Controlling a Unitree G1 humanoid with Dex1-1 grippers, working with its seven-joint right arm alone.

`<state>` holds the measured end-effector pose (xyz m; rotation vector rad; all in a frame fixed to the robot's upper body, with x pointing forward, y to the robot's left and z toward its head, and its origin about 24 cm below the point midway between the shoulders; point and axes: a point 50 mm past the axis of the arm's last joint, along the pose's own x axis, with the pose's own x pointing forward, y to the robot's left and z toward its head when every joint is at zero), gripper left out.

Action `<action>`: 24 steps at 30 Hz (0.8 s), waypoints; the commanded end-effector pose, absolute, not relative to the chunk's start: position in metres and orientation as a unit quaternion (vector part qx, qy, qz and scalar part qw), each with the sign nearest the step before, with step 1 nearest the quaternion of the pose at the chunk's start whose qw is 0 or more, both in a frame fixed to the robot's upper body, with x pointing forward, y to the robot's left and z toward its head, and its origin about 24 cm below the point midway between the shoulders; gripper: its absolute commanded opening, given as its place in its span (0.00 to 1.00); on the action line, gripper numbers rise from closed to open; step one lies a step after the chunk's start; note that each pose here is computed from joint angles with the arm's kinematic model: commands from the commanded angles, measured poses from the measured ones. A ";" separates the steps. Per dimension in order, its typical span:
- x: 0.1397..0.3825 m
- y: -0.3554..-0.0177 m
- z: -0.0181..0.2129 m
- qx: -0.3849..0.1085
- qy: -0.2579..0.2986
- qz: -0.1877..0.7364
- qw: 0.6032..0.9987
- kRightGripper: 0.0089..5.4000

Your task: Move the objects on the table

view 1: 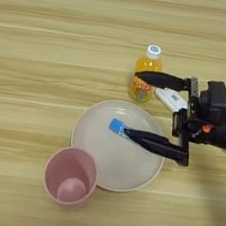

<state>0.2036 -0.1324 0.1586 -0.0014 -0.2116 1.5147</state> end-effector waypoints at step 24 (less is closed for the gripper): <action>0.193 -0.131 0.113 -0.143 -0.001 0.750 0.646 1.00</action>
